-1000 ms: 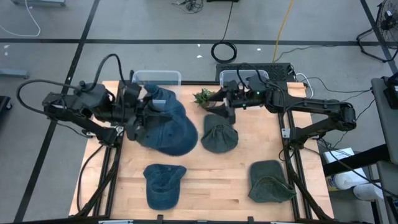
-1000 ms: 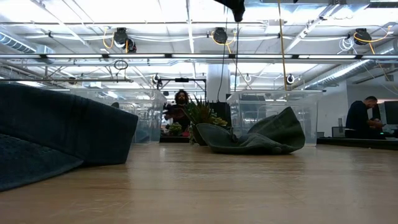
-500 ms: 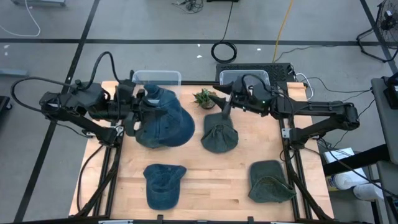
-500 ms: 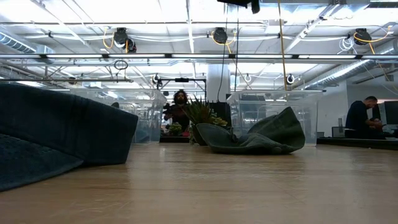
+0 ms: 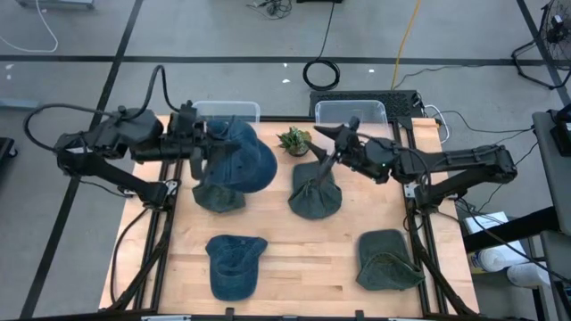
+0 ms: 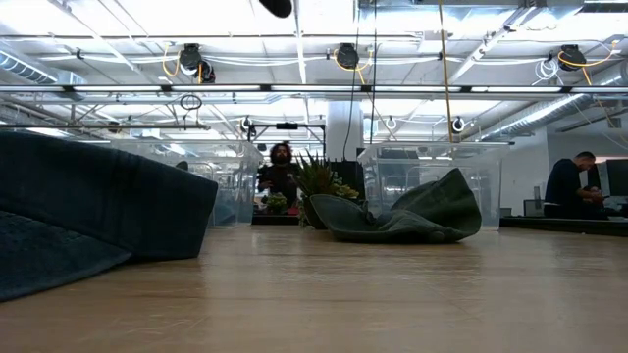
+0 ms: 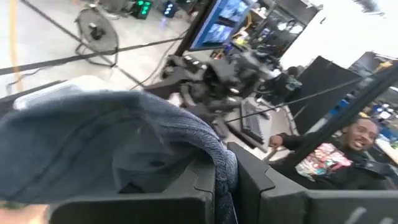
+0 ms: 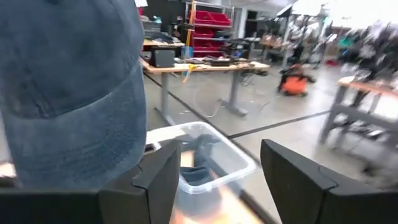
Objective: Pick & Place hat
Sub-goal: Put the top blue cap into the left transparent bin
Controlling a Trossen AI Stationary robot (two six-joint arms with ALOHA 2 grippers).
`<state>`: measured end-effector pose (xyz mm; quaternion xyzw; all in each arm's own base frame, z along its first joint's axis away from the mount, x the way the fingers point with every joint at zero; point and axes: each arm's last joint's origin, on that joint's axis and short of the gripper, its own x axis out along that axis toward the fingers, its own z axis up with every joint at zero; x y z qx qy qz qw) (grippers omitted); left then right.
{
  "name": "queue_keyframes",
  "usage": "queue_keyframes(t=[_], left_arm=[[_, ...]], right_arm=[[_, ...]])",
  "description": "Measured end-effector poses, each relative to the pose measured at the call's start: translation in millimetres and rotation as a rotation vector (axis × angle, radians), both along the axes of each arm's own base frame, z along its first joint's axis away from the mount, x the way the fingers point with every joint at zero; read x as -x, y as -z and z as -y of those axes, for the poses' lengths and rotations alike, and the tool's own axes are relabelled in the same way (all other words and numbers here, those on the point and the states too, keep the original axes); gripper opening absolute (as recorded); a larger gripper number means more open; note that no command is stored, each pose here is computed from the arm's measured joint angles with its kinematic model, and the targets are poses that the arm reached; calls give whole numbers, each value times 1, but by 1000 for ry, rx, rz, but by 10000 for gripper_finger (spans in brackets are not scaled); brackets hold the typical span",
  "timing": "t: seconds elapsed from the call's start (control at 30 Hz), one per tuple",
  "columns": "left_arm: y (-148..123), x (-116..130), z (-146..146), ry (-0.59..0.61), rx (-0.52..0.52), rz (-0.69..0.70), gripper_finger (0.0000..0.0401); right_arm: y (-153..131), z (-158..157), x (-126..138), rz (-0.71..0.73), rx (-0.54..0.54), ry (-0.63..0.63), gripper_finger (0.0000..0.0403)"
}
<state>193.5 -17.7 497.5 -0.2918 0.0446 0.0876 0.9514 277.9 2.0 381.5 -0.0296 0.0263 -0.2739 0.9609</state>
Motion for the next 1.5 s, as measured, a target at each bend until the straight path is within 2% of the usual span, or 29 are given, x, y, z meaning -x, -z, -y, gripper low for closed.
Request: queue_keyframes(t=[0.13,0.4,1.0,1.23,1.5], left_arm=[[4,3,-11,-25,0,-53,22],[8,7,-32,-73,-46,-110,22],[9,20,-83,-106,-87,-132,22],[9,33,-108,-100,-80,-121,22],[10,54,-137,-165,-88,-129,22]], right_arm=[[0,-7,2,-38,65,51,208],[-1,-10,2,-26,56,35,208],[-1,-11,1,-28,66,28,208],[-2,-13,0,-16,65,-49,208],[-2,-13,0,-16,65,-48,208]])
